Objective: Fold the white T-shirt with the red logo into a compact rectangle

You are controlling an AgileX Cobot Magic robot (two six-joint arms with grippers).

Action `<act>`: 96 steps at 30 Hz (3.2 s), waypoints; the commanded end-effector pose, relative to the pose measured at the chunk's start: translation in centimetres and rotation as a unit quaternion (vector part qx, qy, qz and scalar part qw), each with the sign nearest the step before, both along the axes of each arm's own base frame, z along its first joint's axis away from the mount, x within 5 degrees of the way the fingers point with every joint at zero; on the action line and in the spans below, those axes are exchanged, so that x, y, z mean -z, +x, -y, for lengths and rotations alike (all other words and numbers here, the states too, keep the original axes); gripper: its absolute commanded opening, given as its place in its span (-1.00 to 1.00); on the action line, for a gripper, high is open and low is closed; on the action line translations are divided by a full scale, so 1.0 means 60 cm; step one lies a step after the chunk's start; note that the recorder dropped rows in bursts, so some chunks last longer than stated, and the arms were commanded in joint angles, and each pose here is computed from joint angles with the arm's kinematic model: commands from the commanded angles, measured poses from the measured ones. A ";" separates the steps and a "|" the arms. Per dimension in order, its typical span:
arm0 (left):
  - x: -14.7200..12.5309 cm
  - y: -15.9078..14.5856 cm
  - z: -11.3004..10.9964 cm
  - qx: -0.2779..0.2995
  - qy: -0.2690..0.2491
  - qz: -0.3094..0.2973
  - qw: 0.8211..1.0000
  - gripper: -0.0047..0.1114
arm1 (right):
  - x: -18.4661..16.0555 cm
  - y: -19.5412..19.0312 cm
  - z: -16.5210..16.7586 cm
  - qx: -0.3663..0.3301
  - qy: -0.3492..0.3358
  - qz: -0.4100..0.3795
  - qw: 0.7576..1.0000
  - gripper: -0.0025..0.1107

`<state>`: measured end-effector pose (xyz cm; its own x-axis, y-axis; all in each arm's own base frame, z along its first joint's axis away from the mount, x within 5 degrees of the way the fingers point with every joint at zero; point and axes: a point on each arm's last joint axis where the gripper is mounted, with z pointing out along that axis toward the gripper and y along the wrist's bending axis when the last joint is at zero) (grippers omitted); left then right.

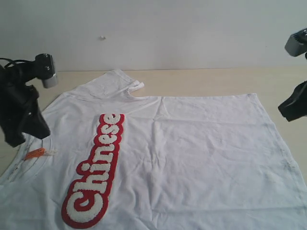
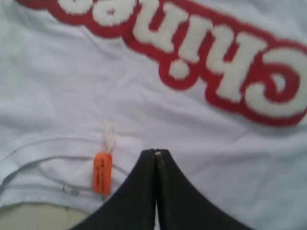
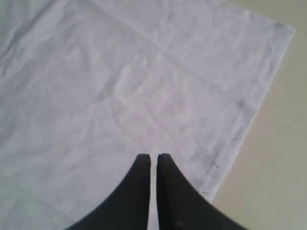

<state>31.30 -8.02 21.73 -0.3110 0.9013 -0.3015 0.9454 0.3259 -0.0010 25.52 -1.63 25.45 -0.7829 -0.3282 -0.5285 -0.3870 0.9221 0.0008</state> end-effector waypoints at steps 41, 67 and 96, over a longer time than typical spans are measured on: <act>0.088 0.019 -0.059 0.175 0.162 0.163 0.957 0.69 | 0.067 0.027 -0.002 -0.185 -0.049 -0.045 0.980 -0.02; 0.099 0.052 -0.124 0.226 0.081 0.016 0.971 0.69 | 0.073 0.026 0.021 -0.278 -0.170 -0.045 0.944 0.08; 0.141 0.049 -0.110 0.211 0.071 0.032 0.975 0.69 | 0.123 0.043 0.042 -0.383 -0.245 -0.078 0.887 0.17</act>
<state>34.24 -1.10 13.21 0.1323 0.9802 -0.1474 0.9899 -0.1229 0.0712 27.58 -4.08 18.65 -0.2927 -0.9524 -0.0849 -0.9253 0.3045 -0.2259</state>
